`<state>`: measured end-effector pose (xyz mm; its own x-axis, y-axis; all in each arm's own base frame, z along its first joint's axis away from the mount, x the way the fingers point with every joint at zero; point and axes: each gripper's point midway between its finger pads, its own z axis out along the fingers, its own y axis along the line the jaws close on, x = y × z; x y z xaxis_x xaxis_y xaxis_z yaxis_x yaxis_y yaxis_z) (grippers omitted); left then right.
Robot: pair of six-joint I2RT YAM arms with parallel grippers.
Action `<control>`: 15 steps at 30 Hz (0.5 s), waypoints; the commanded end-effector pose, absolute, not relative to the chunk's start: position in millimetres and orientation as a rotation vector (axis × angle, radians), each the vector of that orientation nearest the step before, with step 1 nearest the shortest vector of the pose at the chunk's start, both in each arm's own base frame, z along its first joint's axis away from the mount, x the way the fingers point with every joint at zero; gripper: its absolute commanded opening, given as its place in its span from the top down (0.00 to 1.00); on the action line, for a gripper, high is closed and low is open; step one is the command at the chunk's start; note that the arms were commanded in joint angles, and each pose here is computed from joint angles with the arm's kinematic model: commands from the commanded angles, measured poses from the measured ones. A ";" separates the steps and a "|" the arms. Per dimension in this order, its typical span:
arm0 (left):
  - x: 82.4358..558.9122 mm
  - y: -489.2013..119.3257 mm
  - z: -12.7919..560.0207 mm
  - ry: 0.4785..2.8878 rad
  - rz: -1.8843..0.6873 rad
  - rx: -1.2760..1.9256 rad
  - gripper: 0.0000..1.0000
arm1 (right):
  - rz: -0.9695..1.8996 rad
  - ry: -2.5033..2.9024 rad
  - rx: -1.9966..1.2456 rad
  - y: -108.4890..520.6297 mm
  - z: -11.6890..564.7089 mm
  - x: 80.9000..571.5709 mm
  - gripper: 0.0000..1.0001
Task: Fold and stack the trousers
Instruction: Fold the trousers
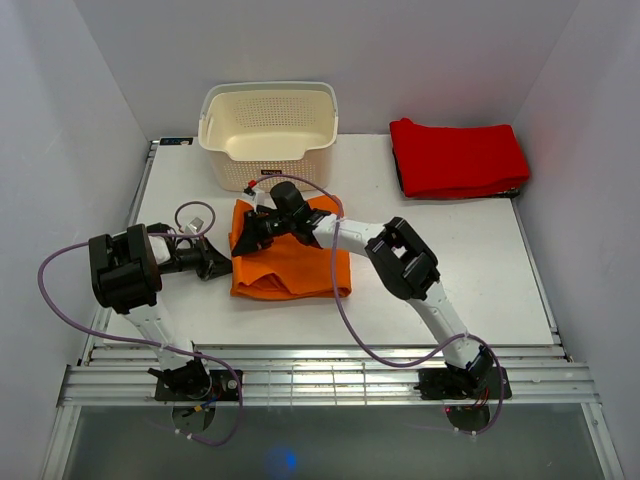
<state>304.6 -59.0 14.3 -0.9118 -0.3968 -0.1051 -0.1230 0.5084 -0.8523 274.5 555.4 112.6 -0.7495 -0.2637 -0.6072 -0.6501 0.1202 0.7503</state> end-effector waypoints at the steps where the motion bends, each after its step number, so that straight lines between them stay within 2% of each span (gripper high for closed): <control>1: 285.8 -53.0 -17.0 2.607 -1.181 -0.448 1.00 | 1.687 1.888 -0.948 577.4 147.3 275.0 0.92; 10: 285.4 -51.8 -17.6 2.614 -1.158 -0.454 1.00 | 1.645 1.900 -0.964 584.1 127.1 277.4 0.92; 11: 286.1 -50.3 -17.3 2.618 -1.143 -0.459 0.97 | 1.642 1.900 -0.968 584.0 125.8 277.5 0.92; 12: 288.5 -47.0 -14.7 2.613 -1.128 -0.464 0.87 | 1.639 1.897 -0.975 583.8 124.5 277.4 0.89; 14: 294.0 -36.4 -11.2 2.627 -1.070 -0.477 0.74 | 1.636 1.900 -0.977 583.3 123.9 277.2 0.77; 15: 294.2 -27.2 -7.5 2.630 -1.045 -0.511 0.66 | 1.636 1.891 -0.982 582.6 127.3 277.5 0.75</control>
